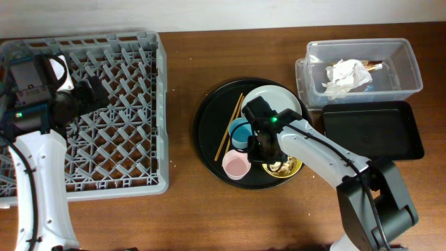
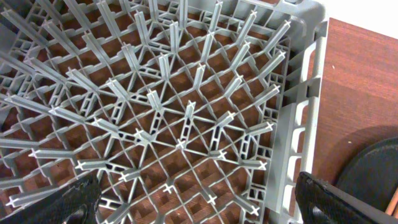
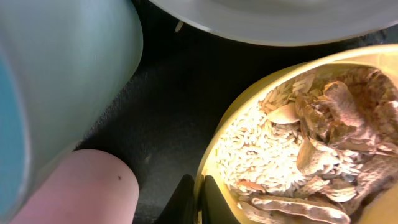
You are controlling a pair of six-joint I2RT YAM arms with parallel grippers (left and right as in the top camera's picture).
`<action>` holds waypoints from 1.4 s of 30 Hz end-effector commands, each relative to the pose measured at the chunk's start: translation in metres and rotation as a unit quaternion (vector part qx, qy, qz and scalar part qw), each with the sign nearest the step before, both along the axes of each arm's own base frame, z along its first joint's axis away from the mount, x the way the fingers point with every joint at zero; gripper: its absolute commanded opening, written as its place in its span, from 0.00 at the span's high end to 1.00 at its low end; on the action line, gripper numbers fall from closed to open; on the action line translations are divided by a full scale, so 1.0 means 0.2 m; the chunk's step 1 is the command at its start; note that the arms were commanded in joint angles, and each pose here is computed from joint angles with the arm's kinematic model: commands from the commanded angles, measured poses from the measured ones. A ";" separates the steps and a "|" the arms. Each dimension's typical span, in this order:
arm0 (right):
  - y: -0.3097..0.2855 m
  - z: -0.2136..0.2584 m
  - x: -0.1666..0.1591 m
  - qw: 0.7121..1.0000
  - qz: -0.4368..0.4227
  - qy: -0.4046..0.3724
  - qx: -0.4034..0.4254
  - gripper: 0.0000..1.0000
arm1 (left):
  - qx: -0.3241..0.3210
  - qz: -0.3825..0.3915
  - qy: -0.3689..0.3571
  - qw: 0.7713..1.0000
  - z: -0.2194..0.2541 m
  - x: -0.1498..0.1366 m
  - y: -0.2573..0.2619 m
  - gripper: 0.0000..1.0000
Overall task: Sort waste into correct bins and load items into the dishwasher rack
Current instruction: 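Grasp the yellow bowl rim and carry it over the black tray, then tip the yellow bowl with the right gripper to dump scraps onto the black tray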
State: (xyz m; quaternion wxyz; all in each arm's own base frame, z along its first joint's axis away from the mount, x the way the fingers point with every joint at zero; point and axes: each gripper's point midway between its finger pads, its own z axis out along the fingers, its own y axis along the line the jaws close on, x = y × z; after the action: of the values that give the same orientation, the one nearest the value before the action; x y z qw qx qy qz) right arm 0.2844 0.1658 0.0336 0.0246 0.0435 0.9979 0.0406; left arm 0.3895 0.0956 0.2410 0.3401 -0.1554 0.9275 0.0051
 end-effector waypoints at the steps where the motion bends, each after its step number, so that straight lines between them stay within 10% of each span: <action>1: -0.01 -0.01 -0.03 1.000 0.000 0.007 -0.006 0.96 | 0.000 0.004 -0.016 1.000 0.06 0.00 0.00 0.01; 15: -0.33 0.90 0.23 0.993 0.029 -0.103 0.041 0.96 | -0.001 0.004 -0.016 1.000 0.06 0.00 0.00 0.01; 25: -0.97 1.06 0.36 0.939 -0.018 -0.214 0.267 0.96 | -0.001 0.004 -0.015 1.000 0.06 0.00 0.00 0.01; 42: -1.39 0.57 0.52 0.812 -0.147 -0.244 0.510 0.96 | 0.000 0.004 -0.016 1.000 0.06 0.00 0.00 0.01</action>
State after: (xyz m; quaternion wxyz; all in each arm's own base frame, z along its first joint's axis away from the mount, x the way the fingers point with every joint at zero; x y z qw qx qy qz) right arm 0.3856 -0.1070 0.1361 0.2243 0.1779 0.8054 0.5190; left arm 0.3895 0.0955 0.2411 0.3401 -0.1555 0.9274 0.0048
